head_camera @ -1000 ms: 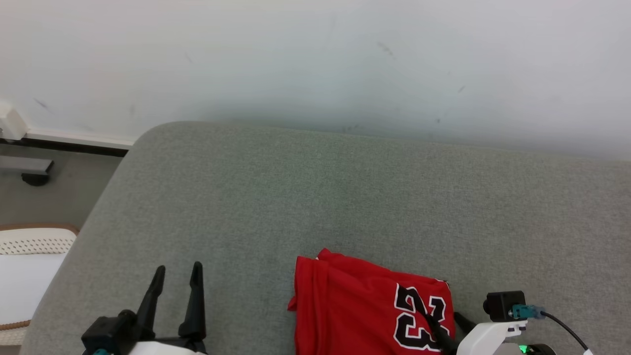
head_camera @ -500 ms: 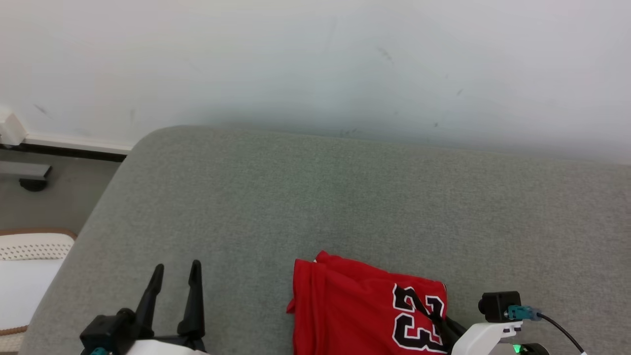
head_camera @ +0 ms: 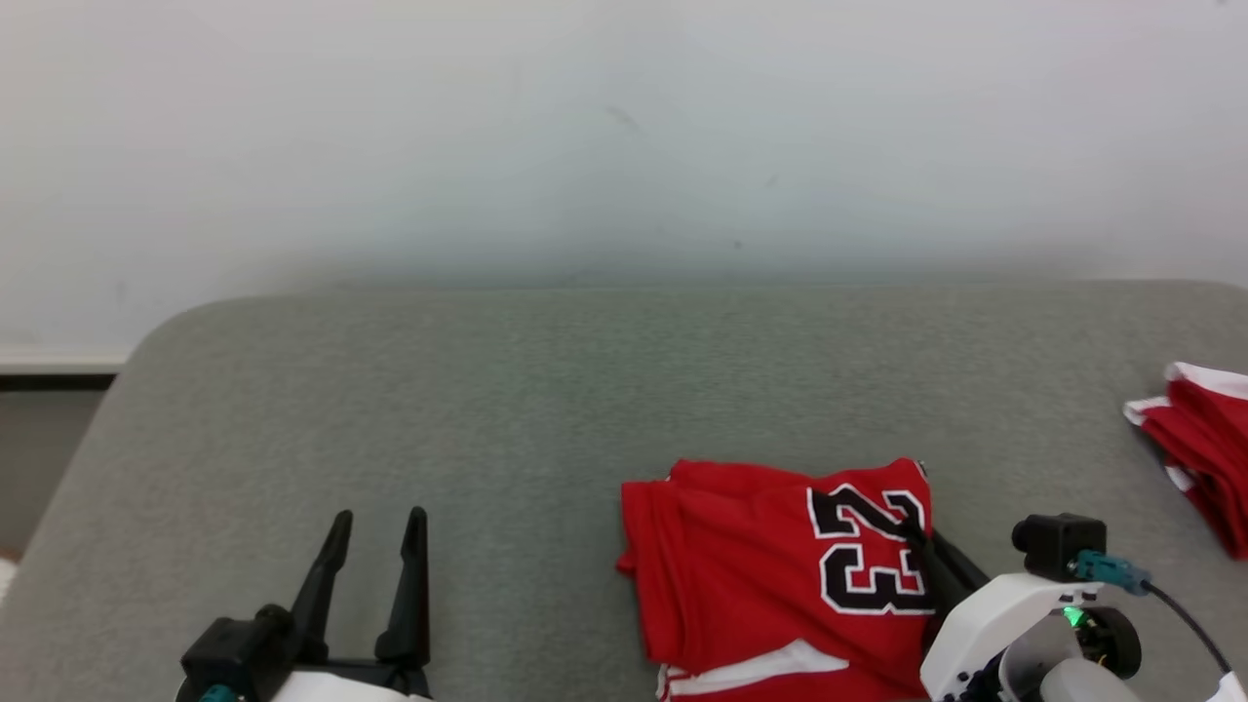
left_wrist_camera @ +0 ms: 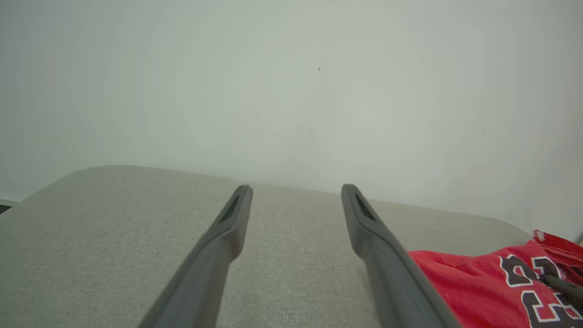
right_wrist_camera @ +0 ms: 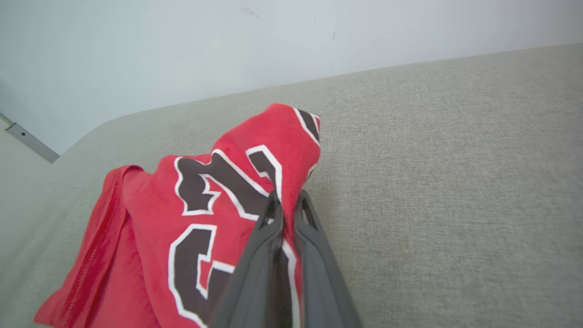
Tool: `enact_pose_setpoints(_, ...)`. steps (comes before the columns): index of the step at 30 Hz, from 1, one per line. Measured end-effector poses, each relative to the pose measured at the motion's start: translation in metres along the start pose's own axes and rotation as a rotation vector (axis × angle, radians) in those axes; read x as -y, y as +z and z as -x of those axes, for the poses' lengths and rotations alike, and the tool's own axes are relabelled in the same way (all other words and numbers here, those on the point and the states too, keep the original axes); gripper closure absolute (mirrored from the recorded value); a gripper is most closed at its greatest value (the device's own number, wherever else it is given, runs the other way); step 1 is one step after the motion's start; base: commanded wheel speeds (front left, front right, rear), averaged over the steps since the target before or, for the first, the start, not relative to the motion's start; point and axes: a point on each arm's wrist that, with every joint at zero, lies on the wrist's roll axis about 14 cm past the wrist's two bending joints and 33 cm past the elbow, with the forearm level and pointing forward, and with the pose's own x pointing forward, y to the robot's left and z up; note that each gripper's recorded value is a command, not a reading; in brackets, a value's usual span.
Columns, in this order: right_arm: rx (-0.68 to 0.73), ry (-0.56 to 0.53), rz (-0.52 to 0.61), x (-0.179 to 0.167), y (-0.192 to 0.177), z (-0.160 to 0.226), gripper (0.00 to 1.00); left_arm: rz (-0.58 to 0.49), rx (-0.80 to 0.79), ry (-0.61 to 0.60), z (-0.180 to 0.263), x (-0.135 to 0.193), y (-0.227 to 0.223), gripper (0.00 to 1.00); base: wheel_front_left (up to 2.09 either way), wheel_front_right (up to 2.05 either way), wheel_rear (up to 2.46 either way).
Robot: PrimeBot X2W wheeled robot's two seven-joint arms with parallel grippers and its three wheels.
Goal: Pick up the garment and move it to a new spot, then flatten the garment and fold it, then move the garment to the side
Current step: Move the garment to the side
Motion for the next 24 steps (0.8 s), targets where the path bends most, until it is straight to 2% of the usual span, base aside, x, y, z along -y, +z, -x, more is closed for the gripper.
enact_pose_setpoints(13, 0.181, -0.276, -0.055, 0.100, 0.040, 0.074, 1.00, 0.055, -0.046, -0.302, -0.034, 0.102, -0.023, 0.00, 0.00, 0.00, 0.00)
enact_pose_setpoints(20, 0.222, -0.377, -0.086, 0.129, 0.039, 0.108, 1.00, 0.086, -0.086, -0.435, -0.040, 0.149, -0.039, 0.00, 0.00, 0.00, 0.00)
enact_pose_setpoints(24, 0.232, -0.396, -0.094, 0.135, 0.041, 0.110, 1.00, 0.100, -0.102, -0.460, -0.046, 0.158, -0.048, 0.00, 0.00, 0.00, 0.00)
